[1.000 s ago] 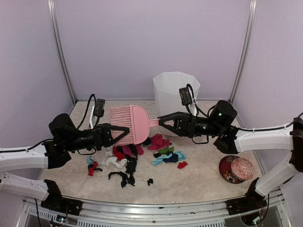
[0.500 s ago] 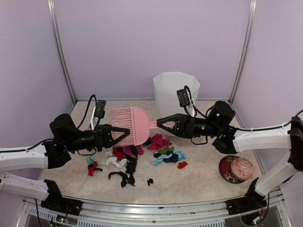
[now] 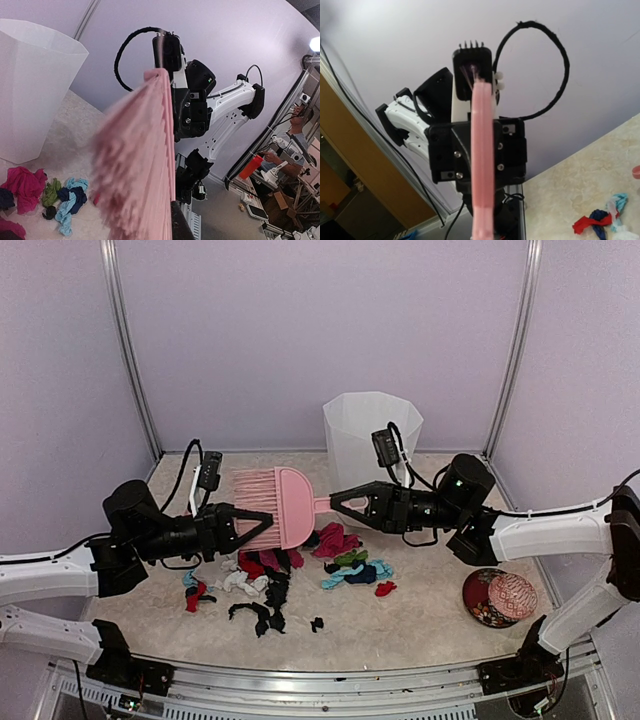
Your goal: Sweep away the paper scraps from the table
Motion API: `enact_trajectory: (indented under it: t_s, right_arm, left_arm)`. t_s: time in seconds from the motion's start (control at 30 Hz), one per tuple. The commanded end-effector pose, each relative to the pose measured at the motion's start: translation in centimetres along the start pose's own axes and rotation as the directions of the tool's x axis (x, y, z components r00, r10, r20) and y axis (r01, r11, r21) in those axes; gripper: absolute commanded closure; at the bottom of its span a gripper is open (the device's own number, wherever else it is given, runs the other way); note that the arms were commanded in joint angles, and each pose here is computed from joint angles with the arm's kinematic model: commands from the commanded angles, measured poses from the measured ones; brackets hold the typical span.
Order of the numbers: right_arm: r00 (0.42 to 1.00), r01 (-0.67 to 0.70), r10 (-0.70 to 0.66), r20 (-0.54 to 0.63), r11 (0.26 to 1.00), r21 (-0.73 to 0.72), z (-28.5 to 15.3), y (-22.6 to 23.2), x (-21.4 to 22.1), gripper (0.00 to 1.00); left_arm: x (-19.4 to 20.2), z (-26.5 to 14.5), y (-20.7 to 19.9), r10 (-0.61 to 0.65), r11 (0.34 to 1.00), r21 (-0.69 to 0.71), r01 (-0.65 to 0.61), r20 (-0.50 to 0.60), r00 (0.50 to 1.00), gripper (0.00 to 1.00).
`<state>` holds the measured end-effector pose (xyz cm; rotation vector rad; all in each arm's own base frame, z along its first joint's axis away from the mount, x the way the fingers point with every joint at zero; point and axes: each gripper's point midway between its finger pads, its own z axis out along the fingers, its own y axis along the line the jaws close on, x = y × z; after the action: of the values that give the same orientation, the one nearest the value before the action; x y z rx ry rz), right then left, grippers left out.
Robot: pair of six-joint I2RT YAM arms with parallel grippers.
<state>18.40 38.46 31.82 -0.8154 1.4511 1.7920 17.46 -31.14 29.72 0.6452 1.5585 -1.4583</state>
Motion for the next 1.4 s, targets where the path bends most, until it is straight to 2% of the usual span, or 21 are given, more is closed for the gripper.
enact_trajectory:
  t_s: [0.0, 0.03, 0.1, 0.17, 0.2, 0.3, 0.4, 0.47, 0.53, 0.57, 0.67, 0.77, 0.9, 1.03, 1.2, 1.37]
  right_arm:
    - [0.999, 0.043, -0.042, 0.025, 0.997, -0.058, 0.3, 2.0, -1.2, 1.0]
    - [0.998, 0.048, -0.047, 0.031, 0.997, -0.054, 0.2, 2.1, -1.4, 1.0]
    - [0.997, 0.061, -0.06, 0.039, 0.998, -0.034, -0.1, 2.1, -1.7, 1.0]
    - [0.995, 0.085, -0.085, 0.05, 0.996, 0.009, -0.5, 2.0, -2.2, 1.0]
    - [0.995, 0.09, -0.092, 0.046, 0.995, 0.048, -0.8, 1.7, -2.2, 1.0]
    - [0.984, 0.153, -0.167, 0.055, 0.967, 0.206, -2.5, 0.4, -3.2, 1.0]
    - [0.968, 0.217, -0.251, 0.021, 0.873, 0.437, -4.8, -1.9, -4.3, 1.0]
    - [0.954, 0.244, -0.299, -0.008, 0.764, 0.597, -7.1, -3.7, -5.1, 1.0]
    - [0.946, 0.263, -0.32, -0.046, 0.678, 0.687, -9.0, -4.8, -5.2, 1.0]
    - [0.942, 0.274, -0.329, -0.065, 0.644, 0.715, -9.7, -5.0, -5.1, 1.0]
    - [0.935, 0.298, -0.339, -0.107, 0.582, 0.757, -11.1, -5.4, -4.9, 1.0]
    - [0.927, 0.322, -0.349, -0.137, 0.553, 0.768, -11.8, -5.4, -4.6, 1.0]
    - [0.923, 0.35, -0.335, -0.187, 0.532, 0.771, -12.1, -6.0, -3.8, 1.0]
    - [0.923, 0.368, -0.31, -0.23, 0.533, 0.761, -11.9, -6.7, -2.7, 1.0]
    - [0.917, 0.39, -0.302, -0.26, 0.547, 0.741, -11.6, -7.0, -2.1, 1.0]
    - [0.913, 0.402, -0.302, -0.274, 0.551, 0.731, -11.4, -6.9, -2.0, 1.0]
  left_arm:
    - [-1.5, 0.0, -0.1, 0.025, 0.999, -0.032, -0.024, 0.038, 0.999, 0.76]
    - [-1.4, 0.0, 0.0, 0.024, 0.999, -0.037, -0.023, 0.038, 0.999, 0.65]
    - [-1.4, 0.0, 0.6, 0.017, 0.998, -0.067, -0.014, 0.039, 0.999, 0.31]
    - [-1.6, -0.3, 1.8, 0.009, 0.99, -0.14, -0.002, 0.05, 0.999, 0.08]
    - [-1.8, -0.6, 3.1, 0.003, 0.977, -0.211, 0.01, 0.064, 0.998, 0.02]
    - [-1.6, -1.5, 6.0, -0.018, 0.931, -0.363, 0.045, 0.077, 0.997, 0.01]
    - [-0.8, -2.8, 9.3, -0.048, 0.852, -0.516, 0.083, 0.081, 0.996, 0.01]
    - [0.3, -4.3, 12.2, -0.076, 0.752, -0.65, 0.11, 0.081, 0.994, 0.01]
    - [1.5, -6.0, 15.0, -0.106, 0.627, -0.77, 0.119, 0.067, 0.992, 0.01]
    - [2.2, -6.9, 16.2, -0.127, 0.563, -0.819, 0.114, 0.051, 0.991, 0.01]
    - [3.8, -8.9, 18.7, -0.16, 0.424, -0.902, 0.079, 0.011, 0.987, 0.01]
    - [4.4, -10.6, 20.5, -0.181, 0.297, -0.955, 0.023, -0.033, 0.983, 0.01]
    - [3.5, -13.3, 21.4, -0.176, 0.09, -0.993, -0.081, -0.096, 0.98, 0.01]
    - [3.0, -15.1, 22.6, -0.199, 0.011, -0.995, -0.104, -0.104, 0.975, 0.01]
    - [4.0, -16.6, 24.7, -0.262, 0.013, -0.997, -0.072, -0.072, 0.962, 0.01]
    - [6.0, -17.7, 27.0, -0.334, -0.032, -0.994, -0.106, -0.089, 0.938, 0.04]
